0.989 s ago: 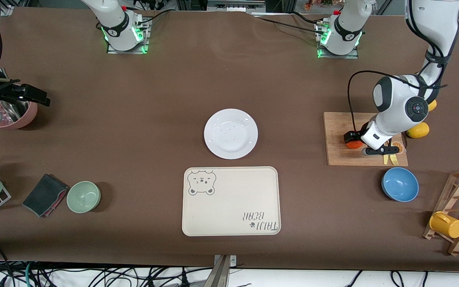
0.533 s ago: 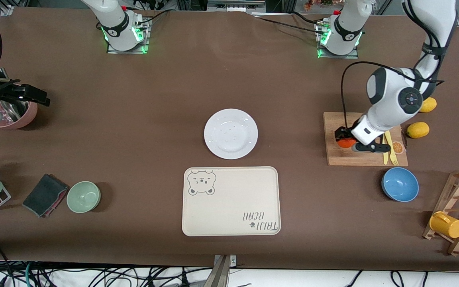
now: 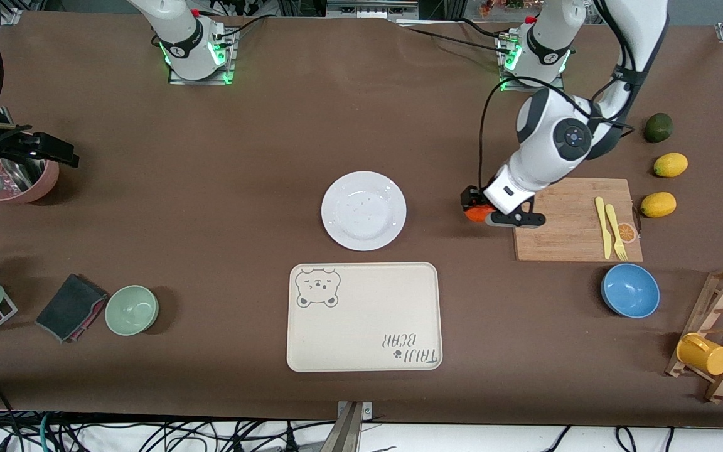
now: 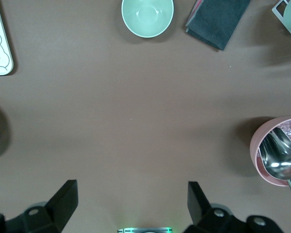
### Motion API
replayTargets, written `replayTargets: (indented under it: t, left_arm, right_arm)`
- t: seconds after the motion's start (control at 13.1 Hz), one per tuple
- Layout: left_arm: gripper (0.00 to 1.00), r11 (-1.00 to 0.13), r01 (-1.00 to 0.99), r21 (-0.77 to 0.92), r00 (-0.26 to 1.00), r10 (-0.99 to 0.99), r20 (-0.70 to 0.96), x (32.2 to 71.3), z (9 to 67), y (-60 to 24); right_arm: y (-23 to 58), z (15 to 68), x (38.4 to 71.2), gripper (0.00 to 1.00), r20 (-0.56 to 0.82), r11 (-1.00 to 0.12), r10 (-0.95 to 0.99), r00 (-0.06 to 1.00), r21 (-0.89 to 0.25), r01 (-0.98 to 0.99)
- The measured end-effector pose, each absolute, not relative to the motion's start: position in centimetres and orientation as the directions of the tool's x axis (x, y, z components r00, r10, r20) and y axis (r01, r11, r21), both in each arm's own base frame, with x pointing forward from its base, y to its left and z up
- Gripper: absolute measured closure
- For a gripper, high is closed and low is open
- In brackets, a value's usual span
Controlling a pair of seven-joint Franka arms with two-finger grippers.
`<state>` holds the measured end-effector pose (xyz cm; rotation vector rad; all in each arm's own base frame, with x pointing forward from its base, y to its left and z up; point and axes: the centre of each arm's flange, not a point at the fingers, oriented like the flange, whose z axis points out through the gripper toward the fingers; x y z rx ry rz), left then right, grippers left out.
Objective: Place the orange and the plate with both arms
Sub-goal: 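Lift the orange with the left gripper and carry it over the plate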
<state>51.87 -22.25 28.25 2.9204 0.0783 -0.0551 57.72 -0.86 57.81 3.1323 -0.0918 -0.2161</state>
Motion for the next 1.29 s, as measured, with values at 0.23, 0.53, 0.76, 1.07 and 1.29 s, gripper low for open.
replayTargets:
  t: [0.23, 0.53, 0.76, 1.07, 1.29]
  left_arm:
    - [0.22, -0.964, 0.104, 0.246, 0.994, 0.092, -0.062, 50.8, 27.1, -27.6]
    - [0.22, -0.942, 0.172, 0.287, 0.984, 0.15, -0.097, 50.5, 26.3, -35.9]
    - [0.22, -0.935, 0.17, 0.312, 0.984, 0.146, -0.1, 51.2, 26.0, -38.7]
    - [0.22, -0.932, 0.173, 0.318, 0.984, 0.149, -0.099, 52.0, 25.0, -40.5]
    - [0.22, -0.933, 0.204, 0.296, 0.977, 0.175, -0.124, 50.9, 23.4, -42.7]
  right_arm:
    - [-0.9, 57.8, 57.7, 0.0, -0.137, -0.998, -0.058, 0.989, 0.005, -0.058]
    - [-0.9, 57.8, 57.7, 0.0, -0.138, -0.998, -0.058, 0.989, 0.005, -0.058]
    - [-0.9, 57.8, 57.7, 0.0, -0.138, -0.998, -0.058, 0.989, 0.005, -0.058]
    - [-0.9, 57.8, 57.7, 0.0, -0.139, -0.998, -0.058, 0.989, 0.005, -0.058]
    - [-0.9, 57.8, 57.7, 0.0, -0.139, -0.998, -0.058, 0.989, 0.005, -0.058]
